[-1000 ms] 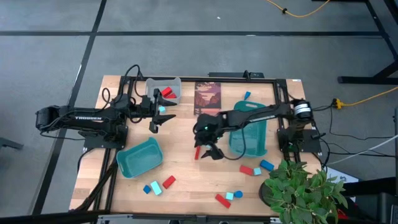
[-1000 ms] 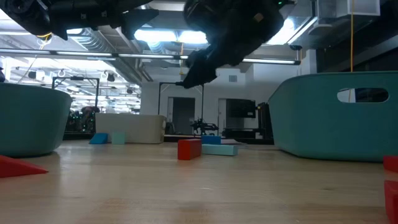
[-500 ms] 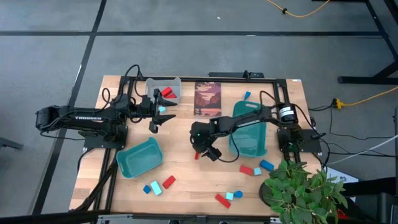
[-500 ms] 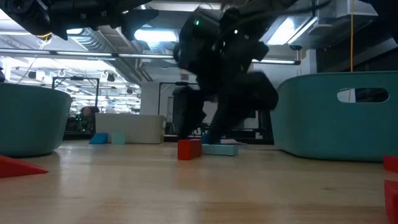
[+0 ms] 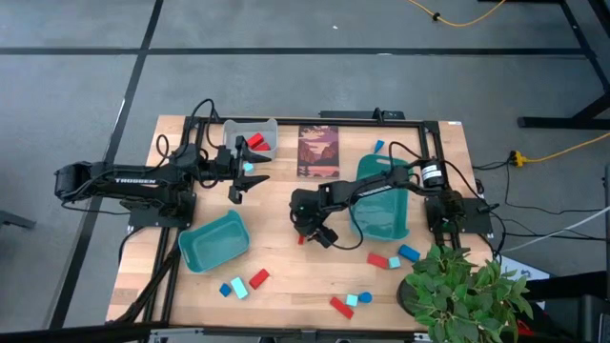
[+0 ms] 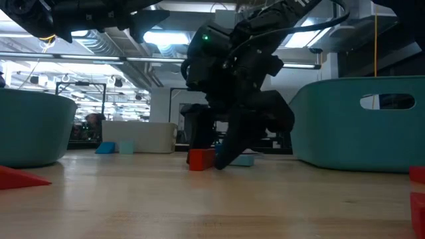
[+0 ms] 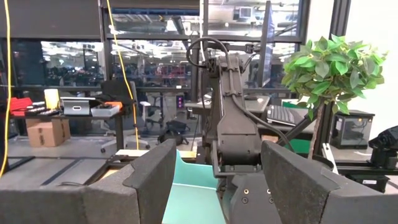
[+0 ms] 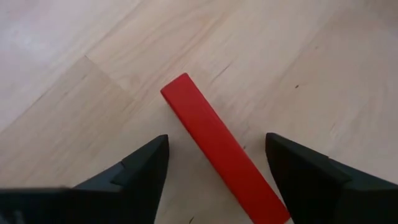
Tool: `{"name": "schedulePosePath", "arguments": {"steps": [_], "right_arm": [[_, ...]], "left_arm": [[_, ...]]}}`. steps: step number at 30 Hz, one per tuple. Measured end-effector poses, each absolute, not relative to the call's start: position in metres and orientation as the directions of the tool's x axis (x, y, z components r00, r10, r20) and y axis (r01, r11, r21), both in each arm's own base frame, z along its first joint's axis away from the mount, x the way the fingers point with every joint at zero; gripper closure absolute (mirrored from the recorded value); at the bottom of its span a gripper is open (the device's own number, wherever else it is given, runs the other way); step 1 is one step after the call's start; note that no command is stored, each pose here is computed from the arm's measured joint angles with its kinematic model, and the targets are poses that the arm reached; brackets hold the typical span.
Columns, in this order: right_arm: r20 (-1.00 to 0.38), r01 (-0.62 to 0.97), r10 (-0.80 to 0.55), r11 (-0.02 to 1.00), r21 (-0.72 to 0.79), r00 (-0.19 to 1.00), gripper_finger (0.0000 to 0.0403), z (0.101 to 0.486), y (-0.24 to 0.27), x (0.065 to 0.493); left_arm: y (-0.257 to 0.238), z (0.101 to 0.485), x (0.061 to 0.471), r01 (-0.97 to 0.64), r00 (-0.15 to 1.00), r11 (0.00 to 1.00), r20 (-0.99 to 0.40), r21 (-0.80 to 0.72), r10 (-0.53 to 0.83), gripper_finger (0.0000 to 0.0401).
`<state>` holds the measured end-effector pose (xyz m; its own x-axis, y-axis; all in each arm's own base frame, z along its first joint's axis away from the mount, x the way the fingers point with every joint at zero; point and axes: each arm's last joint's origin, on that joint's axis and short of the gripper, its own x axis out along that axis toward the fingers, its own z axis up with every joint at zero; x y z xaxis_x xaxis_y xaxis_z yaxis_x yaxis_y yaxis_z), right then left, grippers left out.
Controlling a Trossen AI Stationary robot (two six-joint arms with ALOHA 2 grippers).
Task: Sort & place blocks by color
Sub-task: Put the red block into the gray bin
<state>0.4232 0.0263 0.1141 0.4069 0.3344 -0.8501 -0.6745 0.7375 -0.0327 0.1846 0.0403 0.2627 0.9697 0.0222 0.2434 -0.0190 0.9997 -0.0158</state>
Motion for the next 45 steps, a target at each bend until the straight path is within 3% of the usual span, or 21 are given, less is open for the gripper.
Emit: {"name": "schedulePosePath", "arguments": {"steps": [6,22,35,45], "right_arm": [[-0.853,-0.674,0.331,0.738,-0.032,0.403,0.0177,0.113,0.027,0.423],[-0.857,-0.672,0.324,0.739,-0.036,0.402,0.0336,0.112,0.026,0.423],[-0.852,-0.654,0.324,0.756,-0.029,0.412,0.0333,0.12,0.026,0.42],[-0.746,-0.596,0.39,0.803,-0.01,0.539,0.0336,0.184,0.006,0.413]], "left_arm": [[0.04,0.263,0.185,-0.019,0.97,1.0,0.243,-0.016,0.023,0.0172],[0.04,0.263,0.185,-0.02,0.97,1.0,0.243,-0.016,0.023,0.0172],[0.04,0.263,0.185,-0.02,0.97,1.0,0.243,-0.014,0.023,0.0172],[0.04,0.263,0.185,-0.019,0.97,1.0,0.244,-0.012,0.021,0.0172]]}}
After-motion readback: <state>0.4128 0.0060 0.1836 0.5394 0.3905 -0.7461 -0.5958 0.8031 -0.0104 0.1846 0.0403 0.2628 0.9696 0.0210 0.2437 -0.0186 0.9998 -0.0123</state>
